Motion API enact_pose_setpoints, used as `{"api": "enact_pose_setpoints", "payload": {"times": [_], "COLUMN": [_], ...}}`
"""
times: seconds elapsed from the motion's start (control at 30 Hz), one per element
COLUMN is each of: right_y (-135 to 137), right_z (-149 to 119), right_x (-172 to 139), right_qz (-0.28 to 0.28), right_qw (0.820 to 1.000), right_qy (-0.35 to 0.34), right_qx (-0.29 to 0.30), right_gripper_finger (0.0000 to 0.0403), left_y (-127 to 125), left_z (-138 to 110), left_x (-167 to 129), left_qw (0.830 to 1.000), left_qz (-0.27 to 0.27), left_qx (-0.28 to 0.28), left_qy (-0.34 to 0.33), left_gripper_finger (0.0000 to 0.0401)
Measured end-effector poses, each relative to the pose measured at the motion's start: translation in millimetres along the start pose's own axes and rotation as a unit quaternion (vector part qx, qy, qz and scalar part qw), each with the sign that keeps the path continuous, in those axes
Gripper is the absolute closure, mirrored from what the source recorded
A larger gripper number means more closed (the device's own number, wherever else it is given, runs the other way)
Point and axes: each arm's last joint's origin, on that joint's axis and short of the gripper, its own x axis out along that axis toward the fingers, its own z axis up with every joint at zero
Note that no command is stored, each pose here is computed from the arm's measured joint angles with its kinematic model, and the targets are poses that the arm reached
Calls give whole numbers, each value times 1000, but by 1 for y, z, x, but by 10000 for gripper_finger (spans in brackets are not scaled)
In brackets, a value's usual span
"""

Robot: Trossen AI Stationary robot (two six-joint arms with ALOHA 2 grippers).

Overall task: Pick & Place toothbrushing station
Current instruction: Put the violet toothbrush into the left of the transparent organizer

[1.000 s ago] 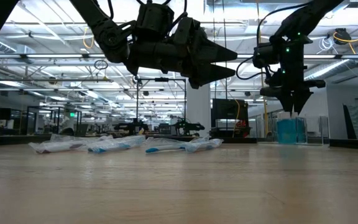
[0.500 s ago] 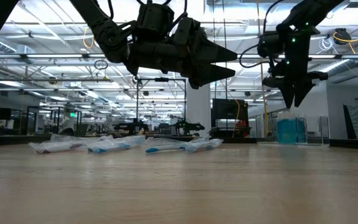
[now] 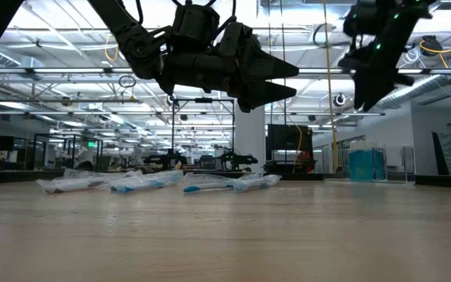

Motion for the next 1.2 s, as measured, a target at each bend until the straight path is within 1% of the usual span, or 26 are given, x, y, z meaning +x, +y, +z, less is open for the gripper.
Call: {"api": "enact_pose_setpoints", "payload": {"times": [0.2, 0.3, 0.37, 0.4, 0.47, 0.57, 0.63, 0.7, 0.77, 0.83, 1.0, 1.07, 1.13, 1.2], "right_y": [3, 11, 20, 25, 37, 57, 69, 79, 87, 93, 103, 105, 105, 105], "right_z": [-15, -23, -32, -37, -47, -64, -76, -90, -104, -117, -141, -145, -146, -145], "right_x": [-38, -47, -43, -40, -33, -22, -18, -15, -11, -11, -13, -15, -17, -17], "right_qz": [49, 103, 165, 203, 286, 406, 467, 501, 523, 544, 573, 579, 582, 584], "right_qw": [996, 984, 970, 959, 928, 866, 818, 778, 746, 718, 662, 646, 642, 648], "right_qy": [-74, -136, -166, -178, -199, -226, -251, -279, -291, -295, -297, -306, -308, -302], "right_qx": [-21, -41, -68, -88, -132, -188, -223, -257, -292, -318, -382, -393, -393, -384], "right_gripper_finger": [287, 287, 287, 287, 287, 287, 287, 287, 287, 287, 287, 287, 287, 287], "left_y": [0, 0, 0, 0, 0, 0, 0, 0, 0, -2, -2, -2, -4, -6], "left_z": [0, 0, 0, 0, 0, 0, 0, 0, 0, 0, -2, -4, -3, 3], "left_x": [0, 0, 0, 0, 0, 0, 0, 0, 0, 1, 1, -1, -7, -19], "left_qw": [1000, 1000, 1000, 1000, 1000, 1000, 1000, 1000, 1000, 1000, 1000, 999, 997, 988], "left_qz": [0, 0, 0, 0, 0, 0, 0, 0, -1, -2, -2, 0, 23, 79], "left_qx": [-1, -1, 1, 2, 3, 3, 2, 0, 0, -4, -18, -25, -27, -16], "left_qy": [0, 0, 0, 0, 0, 0, 0, 0, 0, 0, 12, 35, 75, 128], "left_gripper_finger": [95, 96, 95, 95, 95, 95, 96, 95, 96, 95, 96, 95, 96, 95]}}
